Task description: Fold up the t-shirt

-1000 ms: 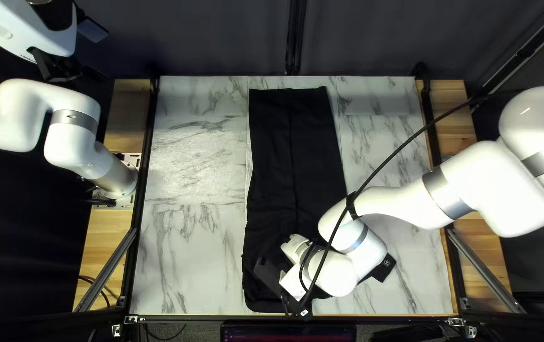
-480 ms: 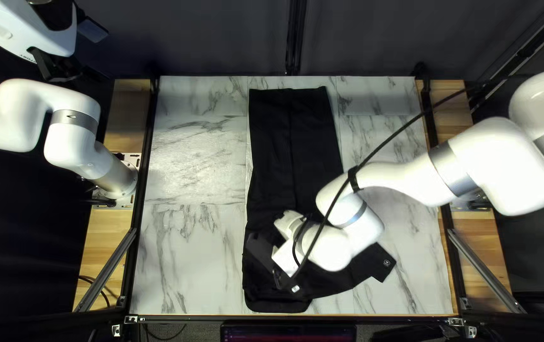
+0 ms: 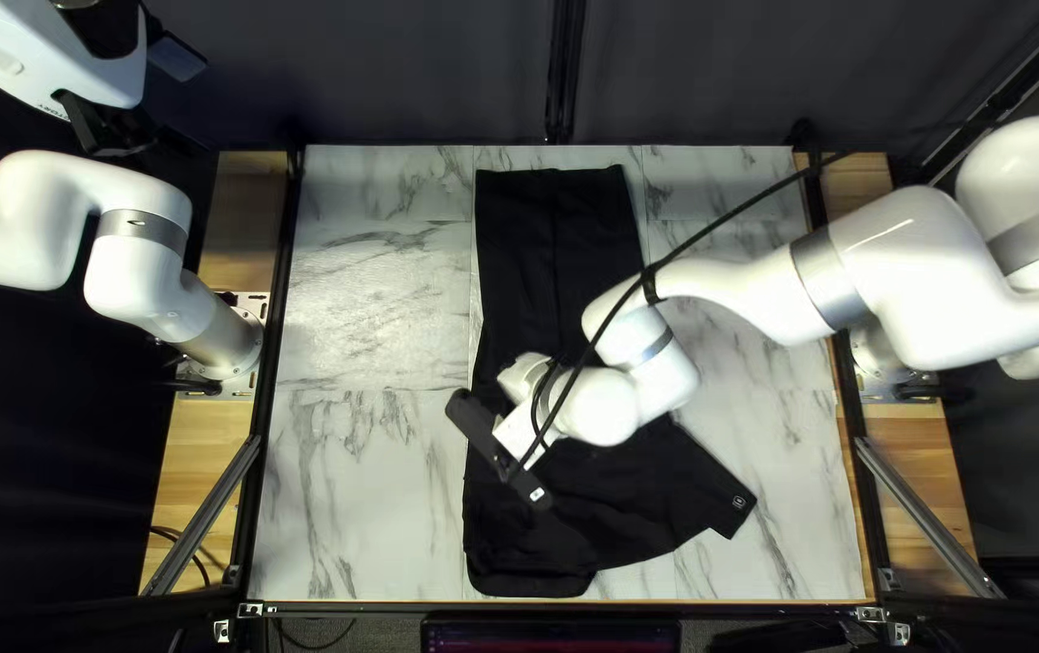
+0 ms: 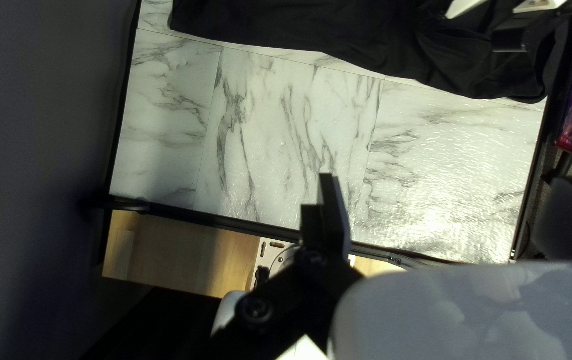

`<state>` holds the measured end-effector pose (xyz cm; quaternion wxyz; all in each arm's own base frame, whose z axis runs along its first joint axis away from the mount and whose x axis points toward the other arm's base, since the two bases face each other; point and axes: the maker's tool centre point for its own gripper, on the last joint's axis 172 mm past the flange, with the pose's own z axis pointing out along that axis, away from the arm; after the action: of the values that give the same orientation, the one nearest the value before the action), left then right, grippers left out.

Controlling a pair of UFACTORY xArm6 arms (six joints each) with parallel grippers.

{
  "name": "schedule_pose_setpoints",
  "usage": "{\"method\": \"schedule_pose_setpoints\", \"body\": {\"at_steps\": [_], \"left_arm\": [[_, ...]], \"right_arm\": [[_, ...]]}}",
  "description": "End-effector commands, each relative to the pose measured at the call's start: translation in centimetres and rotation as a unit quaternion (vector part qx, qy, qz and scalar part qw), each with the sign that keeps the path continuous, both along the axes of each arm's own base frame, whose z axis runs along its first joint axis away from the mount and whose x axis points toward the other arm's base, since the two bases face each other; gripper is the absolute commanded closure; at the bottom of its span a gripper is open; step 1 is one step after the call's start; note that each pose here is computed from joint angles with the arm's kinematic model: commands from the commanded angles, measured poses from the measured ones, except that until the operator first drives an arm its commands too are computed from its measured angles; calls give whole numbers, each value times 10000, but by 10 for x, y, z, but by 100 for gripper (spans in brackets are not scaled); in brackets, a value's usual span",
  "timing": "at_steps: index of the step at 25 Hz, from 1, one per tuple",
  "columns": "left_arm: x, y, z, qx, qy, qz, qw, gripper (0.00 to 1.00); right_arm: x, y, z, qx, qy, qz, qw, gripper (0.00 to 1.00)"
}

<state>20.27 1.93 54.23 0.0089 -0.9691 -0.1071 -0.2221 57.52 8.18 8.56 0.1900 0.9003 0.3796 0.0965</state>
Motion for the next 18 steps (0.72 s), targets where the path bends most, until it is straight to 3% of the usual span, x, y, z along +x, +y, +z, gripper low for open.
{"method": "schedule_pose_setpoints", "body": {"at_steps": [1, 7, 10, 18], "left_arm": [[0, 0, 0, 0, 0, 0, 10000, 0], [0, 0, 0, 0, 0, 0, 10000, 0], [0, 0, 0, 0, 0, 0, 10000, 0], [0, 0, 0, 0, 0, 0, 10000, 0]], "right_arm": [[-11, 6, -1, 131, -29, -85, 9999, 0], [-30, 19, 6, 112, 1, -190, 9998, 0], [-31, 35, 14, 40, 72, -69, 9999, 0], [8, 76, 1, -32, 374, 600, 9975, 0]]}}
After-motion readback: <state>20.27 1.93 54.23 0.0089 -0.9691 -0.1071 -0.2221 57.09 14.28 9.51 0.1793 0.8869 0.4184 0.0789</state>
